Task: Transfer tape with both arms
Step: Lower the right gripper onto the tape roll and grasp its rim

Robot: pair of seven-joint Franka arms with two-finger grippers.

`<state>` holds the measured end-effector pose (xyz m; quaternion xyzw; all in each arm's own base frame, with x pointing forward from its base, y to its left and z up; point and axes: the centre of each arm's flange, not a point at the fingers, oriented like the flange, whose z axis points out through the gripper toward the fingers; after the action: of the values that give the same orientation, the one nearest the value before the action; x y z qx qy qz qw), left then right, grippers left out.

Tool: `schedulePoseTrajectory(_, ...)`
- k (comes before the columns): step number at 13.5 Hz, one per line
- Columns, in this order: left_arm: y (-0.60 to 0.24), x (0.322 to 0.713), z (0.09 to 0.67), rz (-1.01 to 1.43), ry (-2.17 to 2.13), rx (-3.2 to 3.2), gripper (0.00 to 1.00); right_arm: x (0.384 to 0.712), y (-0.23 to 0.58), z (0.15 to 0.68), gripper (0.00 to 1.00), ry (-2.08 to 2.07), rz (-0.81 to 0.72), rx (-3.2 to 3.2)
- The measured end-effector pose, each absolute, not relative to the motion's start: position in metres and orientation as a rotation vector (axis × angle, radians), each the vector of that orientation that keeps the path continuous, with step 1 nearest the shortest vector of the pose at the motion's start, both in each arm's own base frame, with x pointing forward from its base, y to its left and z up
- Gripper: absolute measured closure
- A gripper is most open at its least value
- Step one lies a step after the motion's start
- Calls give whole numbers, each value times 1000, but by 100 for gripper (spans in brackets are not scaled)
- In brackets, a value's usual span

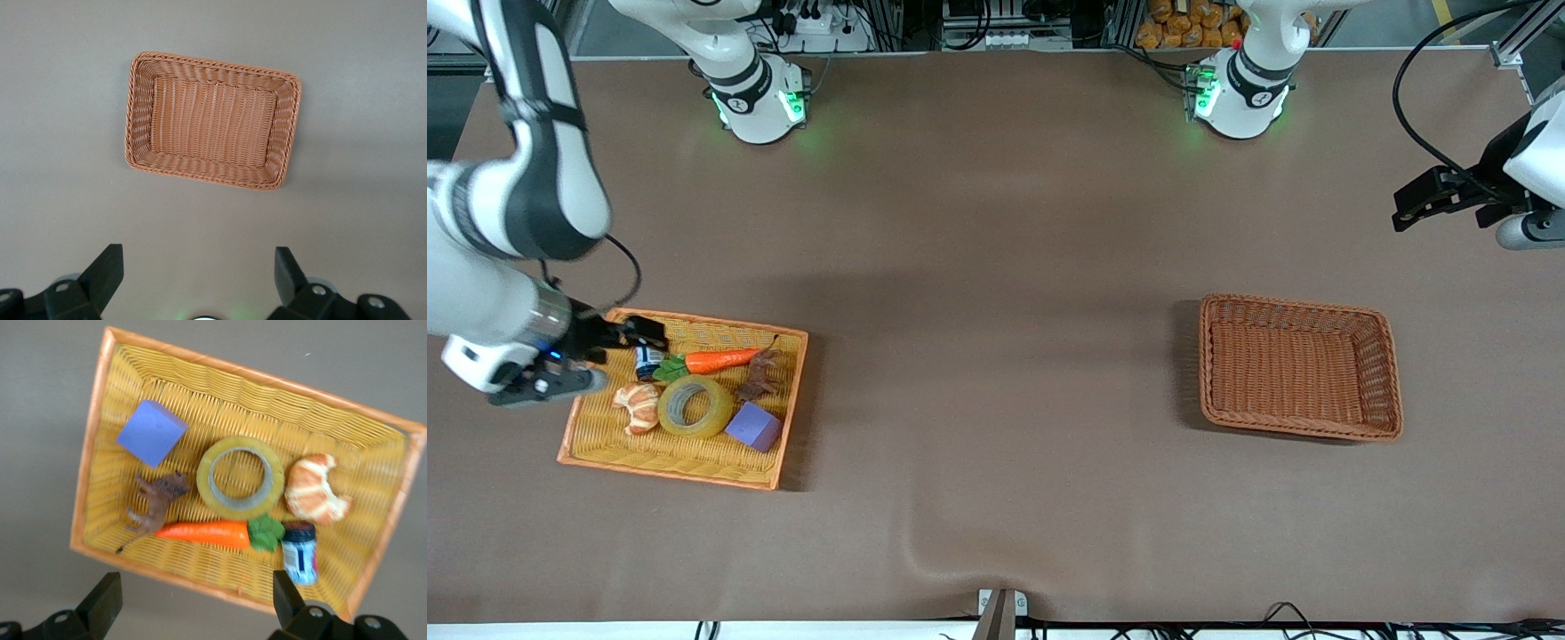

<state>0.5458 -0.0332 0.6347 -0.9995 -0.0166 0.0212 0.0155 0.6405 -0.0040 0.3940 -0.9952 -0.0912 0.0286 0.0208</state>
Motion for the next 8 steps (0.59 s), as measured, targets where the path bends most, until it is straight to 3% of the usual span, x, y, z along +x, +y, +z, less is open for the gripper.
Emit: schedulePoseTrajectory(8, -33, 547, 633, 71, -50, -3109, 0, 660, 6, 256, 0, -938, 159, -2934)
